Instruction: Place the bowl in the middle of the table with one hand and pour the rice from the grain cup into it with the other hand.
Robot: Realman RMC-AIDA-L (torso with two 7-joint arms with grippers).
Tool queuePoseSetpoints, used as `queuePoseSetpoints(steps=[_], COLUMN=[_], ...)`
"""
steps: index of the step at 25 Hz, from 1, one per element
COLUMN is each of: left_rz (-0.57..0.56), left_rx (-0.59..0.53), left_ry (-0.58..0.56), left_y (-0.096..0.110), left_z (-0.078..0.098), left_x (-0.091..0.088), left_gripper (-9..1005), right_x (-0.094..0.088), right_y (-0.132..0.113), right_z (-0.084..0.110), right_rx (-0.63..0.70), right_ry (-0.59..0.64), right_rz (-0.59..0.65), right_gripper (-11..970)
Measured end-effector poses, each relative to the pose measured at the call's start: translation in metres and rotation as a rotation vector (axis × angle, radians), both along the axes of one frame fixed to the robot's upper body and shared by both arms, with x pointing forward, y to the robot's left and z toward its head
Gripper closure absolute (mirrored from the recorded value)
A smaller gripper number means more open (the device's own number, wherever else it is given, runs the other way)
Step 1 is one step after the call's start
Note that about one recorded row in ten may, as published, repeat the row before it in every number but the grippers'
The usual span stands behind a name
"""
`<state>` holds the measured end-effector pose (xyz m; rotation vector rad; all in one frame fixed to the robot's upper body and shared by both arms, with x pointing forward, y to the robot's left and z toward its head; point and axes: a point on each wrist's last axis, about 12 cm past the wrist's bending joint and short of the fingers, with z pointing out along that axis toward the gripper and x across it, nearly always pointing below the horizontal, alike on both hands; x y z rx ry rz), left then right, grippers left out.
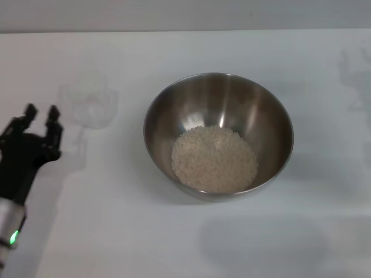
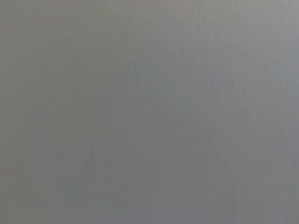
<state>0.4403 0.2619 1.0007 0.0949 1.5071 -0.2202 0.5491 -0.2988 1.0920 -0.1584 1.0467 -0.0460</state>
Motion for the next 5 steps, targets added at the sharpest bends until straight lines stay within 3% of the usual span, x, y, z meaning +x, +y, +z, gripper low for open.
queuePoseSetpoints(steps=[5], left_rz=[0.054], left_rx=[-0.038], left_ry=[-0.184], left_y=[0.018], left_z=[0.017], left_x=[-0.019], left_gripper=[600], right_x=[-0.006], right_y=[0.000], right_z=[-0.009], right_rx=[0.022], right_ry=[0.035], right_rz=[-0.017], right_gripper=[530])
